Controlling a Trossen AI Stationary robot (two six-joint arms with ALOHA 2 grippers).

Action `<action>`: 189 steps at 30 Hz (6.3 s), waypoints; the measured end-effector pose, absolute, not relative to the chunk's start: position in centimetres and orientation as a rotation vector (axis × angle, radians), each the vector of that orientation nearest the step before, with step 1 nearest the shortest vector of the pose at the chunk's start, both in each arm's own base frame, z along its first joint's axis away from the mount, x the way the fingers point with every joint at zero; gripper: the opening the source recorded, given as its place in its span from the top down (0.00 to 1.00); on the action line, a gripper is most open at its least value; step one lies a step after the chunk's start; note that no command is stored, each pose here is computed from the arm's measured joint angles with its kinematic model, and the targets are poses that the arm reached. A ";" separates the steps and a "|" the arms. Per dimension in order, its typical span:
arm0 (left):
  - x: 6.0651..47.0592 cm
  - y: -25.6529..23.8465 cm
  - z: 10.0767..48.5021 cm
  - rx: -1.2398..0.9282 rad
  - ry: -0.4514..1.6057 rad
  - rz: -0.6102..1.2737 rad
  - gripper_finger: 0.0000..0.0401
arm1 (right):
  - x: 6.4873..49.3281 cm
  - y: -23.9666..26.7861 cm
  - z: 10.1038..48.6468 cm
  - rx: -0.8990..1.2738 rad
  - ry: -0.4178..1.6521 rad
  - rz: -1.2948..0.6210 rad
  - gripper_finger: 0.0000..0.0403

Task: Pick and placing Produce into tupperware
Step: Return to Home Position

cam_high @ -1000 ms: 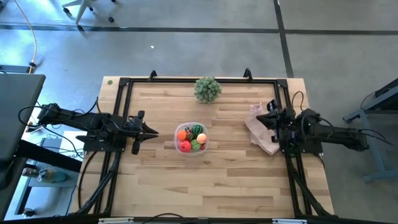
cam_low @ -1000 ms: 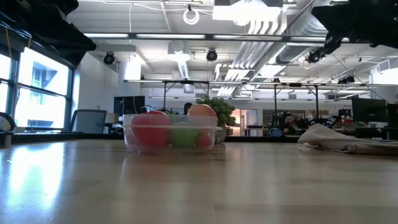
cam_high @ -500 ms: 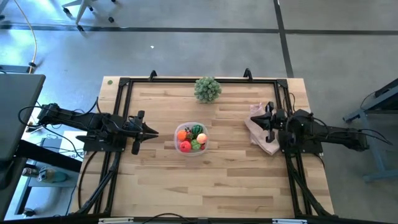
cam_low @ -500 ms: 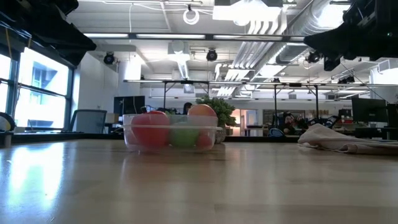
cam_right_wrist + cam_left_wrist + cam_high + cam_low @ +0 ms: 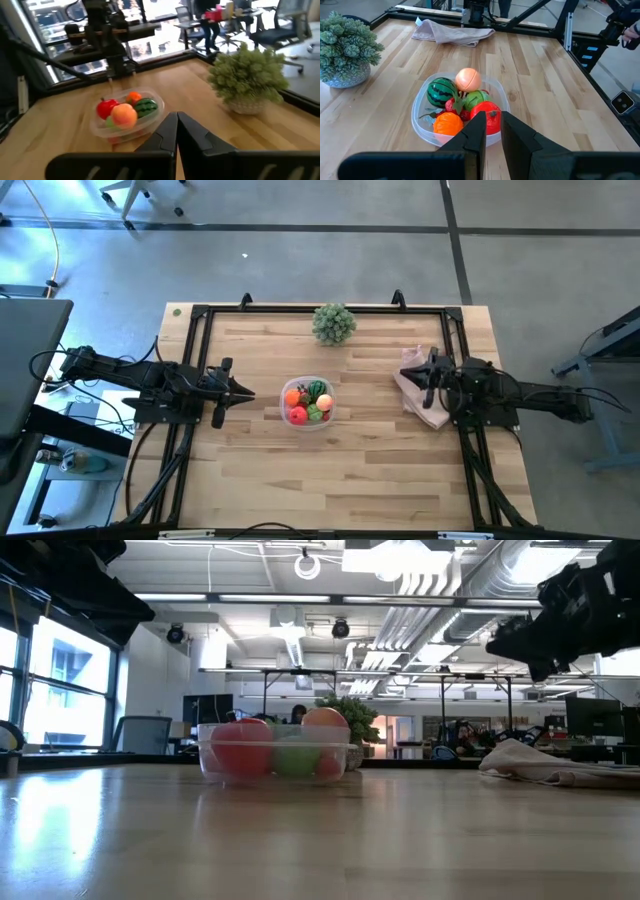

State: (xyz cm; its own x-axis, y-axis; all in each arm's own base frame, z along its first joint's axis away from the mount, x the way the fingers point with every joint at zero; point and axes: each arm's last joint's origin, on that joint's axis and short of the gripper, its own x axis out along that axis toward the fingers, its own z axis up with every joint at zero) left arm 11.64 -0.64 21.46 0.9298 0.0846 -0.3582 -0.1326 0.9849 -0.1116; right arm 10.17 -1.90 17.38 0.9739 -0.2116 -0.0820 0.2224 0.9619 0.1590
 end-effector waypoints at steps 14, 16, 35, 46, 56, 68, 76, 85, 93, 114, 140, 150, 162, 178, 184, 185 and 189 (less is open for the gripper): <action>11.6 -0.6 21.5 -0.135 0.360 0.111 0.88 | 10.1 -2.0 17.3 0.186 0.068 -0.253 1.00; 11.7 -0.6 21.7 -0.139 0.333 0.109 0.88 | 10.1 -2.0 17.3 0.186 0.068 -0.252 1.00; 11.8 -0.4 26.2 -0.197 0.039 0.171 0.88 | 10.1 -2.0 17.3 0.186 0.068 -0.252 1.00; 6.7 -0.1 30.8 -0.094 0.002 0.102 0.88 | 10.1 -2.0 17.3 0.186 0.068 -0.253 1.00; 5.2 -0.2 27.7 -0.096 -0.134 0.001 0.88 | 10.1 -2.0 17.2 0.187 0.078 -0.254 1.00; 8.9 -0.7 20.2 -0.087 -0.063 -0.050 0.88 | 10.1 -2.0 17.0 0.188 0.098 -0.255 1.00; 9.4 -0.6 18.0 -0.038 0.027 0.025 0.88 | 10.1 -2.0 17.0 0.188 0.098 -0.255 1.00; 9.3 -0.2 17.1 -0.005 0.116 0.168 0.88 | 10.1 -2.0 17.0 0.188 0.097 -0.255 1.00; 9.3 -0.2 17.1 -0.008 0.117 0.169 0.88 | 10.1 -2.0 17.0 0.188 0.098 -0.255 1.00; 9.3 -0.1 17.1 -0.008 0.116 0.171 0.88 | 10.1 -2.0 17.0 0.188 0.098 -0.255 1.00; 8.0 -3.0 17.3 -0.012 0.103 -0.977 0.88 | 10.1 -2.0 17.0 0.188 0.099 -0.255 1.00; 8.4 -2.8 17.3 0.000 0.108 -0.836 0.88 | 10.1 -2.0 16.9 0.188 0.105 -0.256 1.00; 8.7 -2.4 17.2 0.142 0.068 -0.676 0.88 | 10.1 -2.0 16.9 0.188 0.113 -0.257 1.00; 9.0 -2.0 17.2 0.156 0.086 -0.497 0.88 | 10.1 -2.0 16.9 0.188 0.113 -0.256 1.00; 9.0 -2.0 17.2 0.156 0.086 -0.497 0.88 | 10.1 -2.0 16.9 0.188 0.113 -0.256 1.00; 9.0 -2.0 17.2 0.156 0.086 -0.497 0.88 | 10.1 -2.0 16.9 0.188 0.113 -0.256 1.00; 9.0 -2.0 17.1 0.156 0.087 -0.496 0.88 | 10.1 -2.0 16.9 0.188 0.113 -0.256 1.00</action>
